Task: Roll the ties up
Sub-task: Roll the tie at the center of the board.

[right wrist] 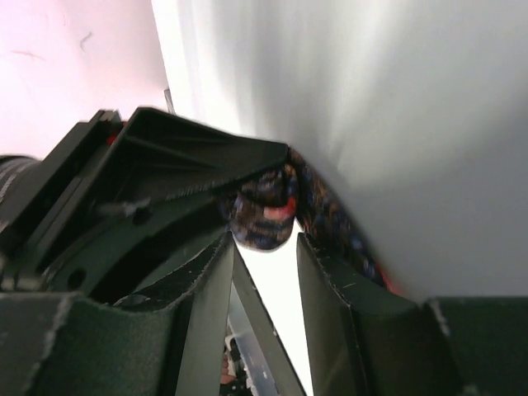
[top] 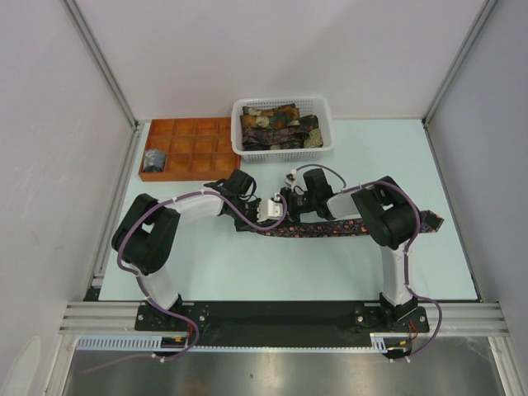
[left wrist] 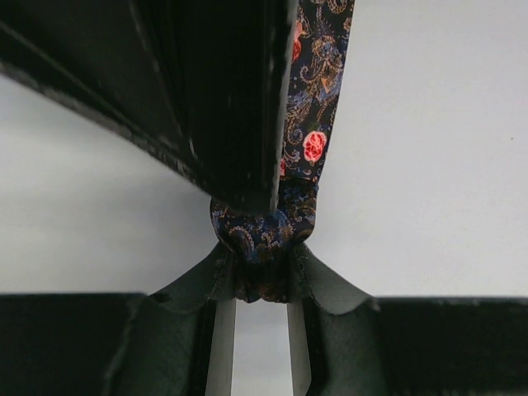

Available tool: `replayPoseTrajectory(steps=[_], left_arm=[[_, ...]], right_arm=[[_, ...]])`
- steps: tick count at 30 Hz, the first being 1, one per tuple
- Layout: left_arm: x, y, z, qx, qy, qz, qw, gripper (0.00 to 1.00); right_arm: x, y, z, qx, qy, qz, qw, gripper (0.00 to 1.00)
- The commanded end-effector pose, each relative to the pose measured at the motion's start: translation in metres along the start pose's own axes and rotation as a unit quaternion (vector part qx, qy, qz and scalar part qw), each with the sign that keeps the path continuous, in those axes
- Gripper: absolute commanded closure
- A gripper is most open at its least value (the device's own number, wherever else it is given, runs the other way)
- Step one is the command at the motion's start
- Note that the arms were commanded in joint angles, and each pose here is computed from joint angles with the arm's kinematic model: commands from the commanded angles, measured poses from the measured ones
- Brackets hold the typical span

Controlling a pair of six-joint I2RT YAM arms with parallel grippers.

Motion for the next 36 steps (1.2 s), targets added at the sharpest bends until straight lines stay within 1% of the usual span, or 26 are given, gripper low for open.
replayPoseTrajectory(steps=[1,7,9,12,13,16,17,18,19,21,22,23,25,27,28,31,33,36], left_arm=[[0.0,0.027,-0.012,-0.03,0.018,0.057,0.998,0.86],[0.0,0.027,-0.012,-0.031,0.019,0.055,0.998,0.85],[0.002,0.027,-0.013,-0.03,0.021,0.055,0.998,0.86],[0.001,0.027,-0.013,-0.033,0.02,0.053,0.998,0.85],[0.001,0.027,-0.013,-0.032,0.018,0.053,0.998,0.85],[0.0,0.026,-0.012,-0.035,0.017,0.049,0.998,0.83],[0.0,0.027,-0.013,-0.038,0.017,0.049,0.998,0.82],[-0.001,0.025,-0.012,-0.038,0.017,0.046,0.998,0.79],[-0.003,0.026,-0.011,-0.042,0.014,0.043,0.998,0.7],[-0.009,0.021,-0.008,-0.047,0.01,0.023,0.999,0.58],[-0.014,0.023,-0.005,-0.057,0.005,0.016,0.998,0.47],[-0.02,0.017,-0.003,-0.06,0.001,-0.007,0.998,0.43],[-0.031,0.017,0.006,-0.071,-0.016,-0.029,0.997,0.34],[-0.04,0.013,0.012,-0.069,-0.029,-0.053,0.996,0.29],[-0.041,0.011,0.012,-0.065,-0.031,-0.058,0.996,0.21],[-0.04,0.007,0.009,-0.045,-0.023,-0.077,0.996,0.19],[-0.036,0.002,0.008,-0.044,-0.013,-0.09,0.995,0.14],[-0.03,-0.002,0.008,-0.037,-0.006,-0.085,0.996,0.14]], right_arm=[[0.012,-0.009,0.014,-0.02,-0.024,-0.008,0.999,0.58],[0.022,-0.001,0.014,-0.023,-0.022,-0.001,0.999,0.58],[0.025,-0.001,0.011,-0.022,-0.015,0.0,1.0,0.6],[0.027,-0.004,-0.002,-0.014,0.01,0.0,1.0,0.72],[0.027,-0.004,-0.004,-0.014,0.013,0.002,1.0,0.81],[0.024,-0.005,-0.012,-0.008,0.026,0.002,1.0,0.97],[0.024,-0.005,-0.013,-0.008,0.028,0.002,1.0,0.99],[0.023,-0.003,-0.017,-0.003,0.034,0.007,0.999,1.0],[0.022,-0.004,-0.018,-0.007,0.037,0.006,0.999,1.0],[0.022,-0.004,-0.023,-0.002,0.044,0.009,0.999,1.0],[0.022,-0.004,-0.025,-0.001,0.047,0.01,0.999,1.0],[0.022,-0.005,-0.026,-0.003,0.048,0.012,0.999,1.0],[0.023,-0.004,-0.035,0.007,0.058,0.016,0.998,1.0],[0.022,-0.005,-0.039,0.017,0.065,0.018,0.998,1.0],[0.023,-0.006,-0.043,0.021,0.068,0.02,0.997,1.0],[0.023,-0.007,-0.048,0.029,0.077,0.022,0.996,1.0],[0.022,-0.008,-0.05,0.032,0.082,0.023,0.996,1.0],[0.022,-0.008,-0.052,0.035,0.085,0.023,0.995,1.0]])
Point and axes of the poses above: each gripper's point midway between its finger pads, its own x axis out along the fingers, its own z axis along the line the jaws close on, y = z × x, the point moved 3 cm from there along -x, back along the fingers, and after that the axes turned 10 degrees about x, right-handed, at the moved point
